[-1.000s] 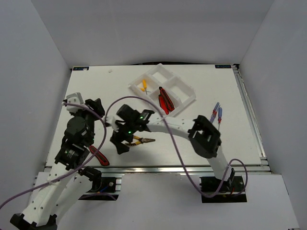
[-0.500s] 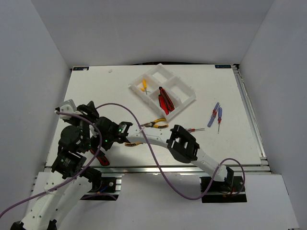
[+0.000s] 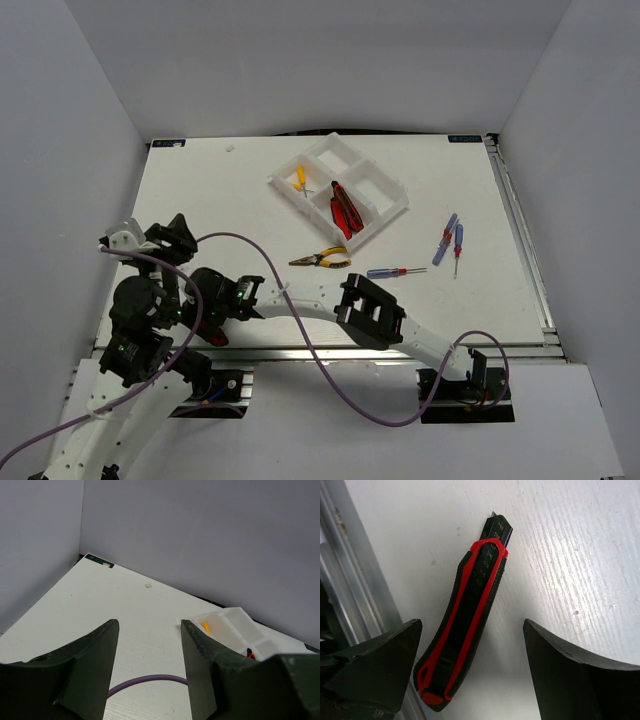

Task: Sort the tools into containers

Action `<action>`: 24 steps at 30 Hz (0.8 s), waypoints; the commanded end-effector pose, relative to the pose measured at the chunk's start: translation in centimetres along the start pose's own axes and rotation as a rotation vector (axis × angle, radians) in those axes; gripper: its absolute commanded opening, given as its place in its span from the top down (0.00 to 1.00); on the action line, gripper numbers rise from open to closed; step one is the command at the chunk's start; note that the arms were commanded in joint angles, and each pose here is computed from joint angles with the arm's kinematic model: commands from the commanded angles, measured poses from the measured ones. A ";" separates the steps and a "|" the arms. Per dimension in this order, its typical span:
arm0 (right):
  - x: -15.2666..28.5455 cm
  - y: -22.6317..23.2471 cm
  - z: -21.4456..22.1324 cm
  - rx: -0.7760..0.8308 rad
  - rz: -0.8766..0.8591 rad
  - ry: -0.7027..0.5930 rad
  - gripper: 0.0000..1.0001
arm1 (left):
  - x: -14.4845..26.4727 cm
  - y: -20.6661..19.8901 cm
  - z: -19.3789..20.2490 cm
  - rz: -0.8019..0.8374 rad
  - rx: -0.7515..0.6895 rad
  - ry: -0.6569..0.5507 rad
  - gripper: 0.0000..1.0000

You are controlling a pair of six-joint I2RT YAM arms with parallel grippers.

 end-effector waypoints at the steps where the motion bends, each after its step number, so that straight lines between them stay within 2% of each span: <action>1: -0.5 -0.1 0.0 0.084 0.083 -0.058 0.11 | 0.0 0.4 0.6 -0.017 -0.023 0.010 0.36; 10: -0.8 -1.6 3.3 0.132 0.118 0.020 0.16 | 0.1 0.5 0.5 -0.022 -0.020 0.008 0.36; 13: -0.3 -2.7 3.9 0.145 0.148 0.021 0.23 | 0.1 0.5 0.5 -0.025 -0.024 0.011 0.36; 17: 0.6 -4.5 3.9 0.165 0.184 0.003 0.38 | 0.1 0.5 0.5 -0.027 -0.022 0.011 0.36; 22: 2.3 -5.9 3.9 0.232 0.218 -0.044 0.47 | -0.1 0.5 0.7 -0.040 -0.031 0.023 0.36; 24: 2.8 -6.4 3.7 0.243 0.221 -0.057 0.54 | -0.3 0.6 1.0 -0.054 -0.042 0.037 0.36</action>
Point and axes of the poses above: each gripper's point midway between its finger pads, its own x axis back along the fingers, its own y axis along the line the jaws close on, z = x × y, the point moved 4 cm from there along x, back along the fingers, and after that the axes turned 9 degrees about -x, right-handed, at the moved point
